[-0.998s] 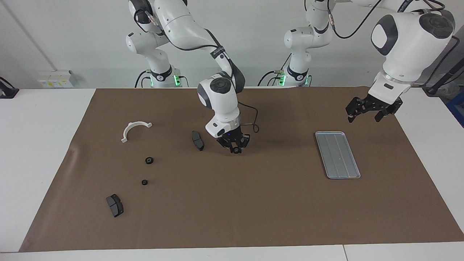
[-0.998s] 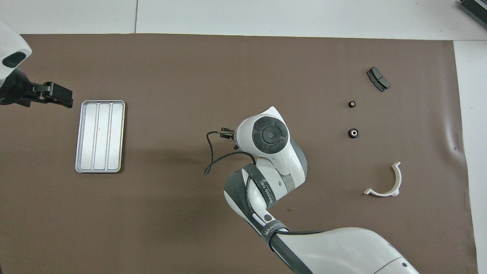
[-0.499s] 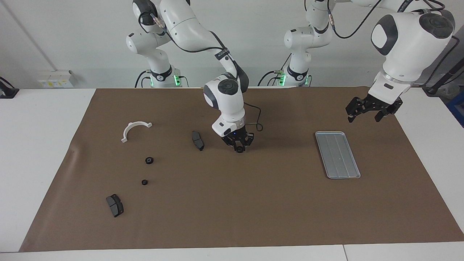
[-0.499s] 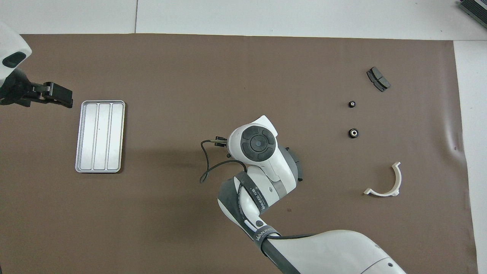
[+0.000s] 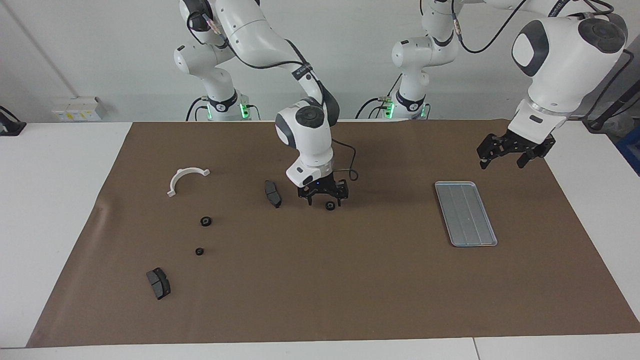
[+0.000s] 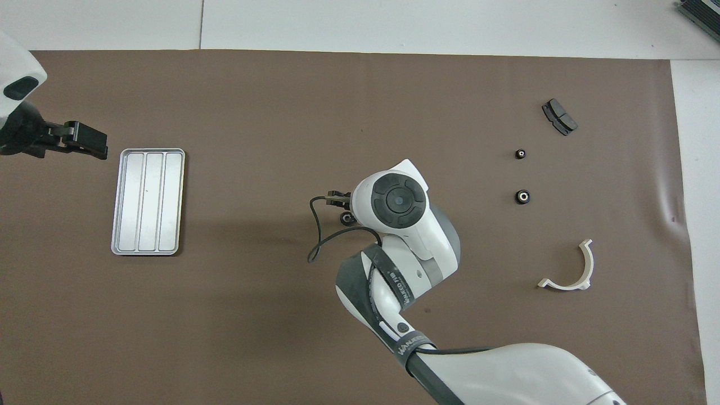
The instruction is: Pick bearing gear from pile to tray
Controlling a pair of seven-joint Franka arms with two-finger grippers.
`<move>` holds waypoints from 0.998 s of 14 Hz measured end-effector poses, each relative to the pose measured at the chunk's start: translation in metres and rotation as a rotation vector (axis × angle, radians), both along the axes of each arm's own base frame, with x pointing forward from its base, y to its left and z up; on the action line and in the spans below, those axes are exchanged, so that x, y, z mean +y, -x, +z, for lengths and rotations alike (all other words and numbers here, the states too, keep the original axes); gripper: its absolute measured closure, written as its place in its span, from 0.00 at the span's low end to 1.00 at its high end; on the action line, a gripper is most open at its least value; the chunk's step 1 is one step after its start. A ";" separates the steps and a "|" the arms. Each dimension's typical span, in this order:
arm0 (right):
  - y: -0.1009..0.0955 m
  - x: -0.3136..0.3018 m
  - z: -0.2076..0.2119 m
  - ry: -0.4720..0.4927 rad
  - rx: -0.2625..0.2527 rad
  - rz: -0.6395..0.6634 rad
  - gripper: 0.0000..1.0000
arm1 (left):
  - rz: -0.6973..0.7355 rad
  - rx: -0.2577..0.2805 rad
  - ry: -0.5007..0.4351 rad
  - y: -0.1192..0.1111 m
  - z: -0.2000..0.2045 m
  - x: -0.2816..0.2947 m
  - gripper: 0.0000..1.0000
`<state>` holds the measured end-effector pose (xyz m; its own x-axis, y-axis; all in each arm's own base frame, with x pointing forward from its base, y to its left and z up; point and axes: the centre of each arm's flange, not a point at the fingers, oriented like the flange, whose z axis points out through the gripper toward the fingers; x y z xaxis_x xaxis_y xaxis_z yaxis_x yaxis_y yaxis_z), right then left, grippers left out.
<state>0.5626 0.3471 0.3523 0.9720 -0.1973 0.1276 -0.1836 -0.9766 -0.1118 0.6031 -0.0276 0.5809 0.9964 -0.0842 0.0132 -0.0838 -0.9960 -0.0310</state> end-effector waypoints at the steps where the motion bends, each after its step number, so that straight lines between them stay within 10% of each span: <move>1: -0.010 -0.027 0.020 0.021 -0.005 -0.016 0.00 | 0.000 0.000 0.000 0.000 0.000 0.000 0.00; 7: -0.051 -0.194 0.073 0.099 0.025 0.118 0.00 | 0.000 0.000 0.000 0.000 0.000 0.000 0.00; 14: -0.043 -0.312 -0.001 0.145 0.048 0.342 0.00 | 0.000 0.000 0.000 0.000 0.000 0.000 0.00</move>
<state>0.6059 0.0355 0.3513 0.9842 0.1562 0.0829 0.1540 -0.9875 0.0330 0.6031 -0.0276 0.5809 0.9964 -0.0841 0.0132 -0.0836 -0.9960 -0.0310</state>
